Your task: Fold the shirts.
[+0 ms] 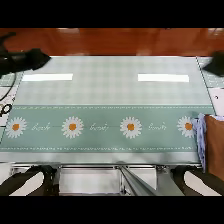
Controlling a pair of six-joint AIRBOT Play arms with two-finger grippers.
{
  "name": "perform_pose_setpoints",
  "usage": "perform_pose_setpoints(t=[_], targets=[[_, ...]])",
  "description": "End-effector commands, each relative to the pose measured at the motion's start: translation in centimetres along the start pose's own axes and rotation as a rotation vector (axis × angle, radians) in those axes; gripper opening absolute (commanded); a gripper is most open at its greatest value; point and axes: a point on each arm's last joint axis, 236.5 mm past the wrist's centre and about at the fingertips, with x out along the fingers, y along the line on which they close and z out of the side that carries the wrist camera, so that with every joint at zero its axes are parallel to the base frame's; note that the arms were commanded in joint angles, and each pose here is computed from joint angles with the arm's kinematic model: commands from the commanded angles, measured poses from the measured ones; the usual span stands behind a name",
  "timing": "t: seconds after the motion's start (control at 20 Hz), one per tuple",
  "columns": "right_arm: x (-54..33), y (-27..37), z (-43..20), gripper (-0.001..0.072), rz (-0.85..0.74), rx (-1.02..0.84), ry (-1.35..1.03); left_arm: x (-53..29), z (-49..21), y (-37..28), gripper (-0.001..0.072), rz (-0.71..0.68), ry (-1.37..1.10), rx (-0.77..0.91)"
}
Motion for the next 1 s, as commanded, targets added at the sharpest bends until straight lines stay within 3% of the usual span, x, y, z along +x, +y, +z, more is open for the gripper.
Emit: perform_pose_setpoints(t=[0.0, 0.15, 0.35, 0.95], targets=[[7.5, 3.1, -3.5, 0.0025, -0.305, -0.363, 0.185, 3.5, -5.6, 2.2, 0.002, 0.059, 0.251, 0.021], [10.1, 0.2, -7.0, 0.0025, -0.383, -0.253, 0.375, 3.5, -8.8, 7.4, 0.0021, 0.257, 0.384, -0.062], [10.0, -1.2, -7.1, 0.0025, -0.42, -0.165, 0.385, 3.3, -9.3, 7.6, 0.0021, 0.26, 0.408, -0.053], [10.3, -1.0, -6.7, 0.0025, -0.413, -0.166, 0.365, 3.1, -10.5, 7.5, 0.0021, 0.255, 0.462, -0.062]])
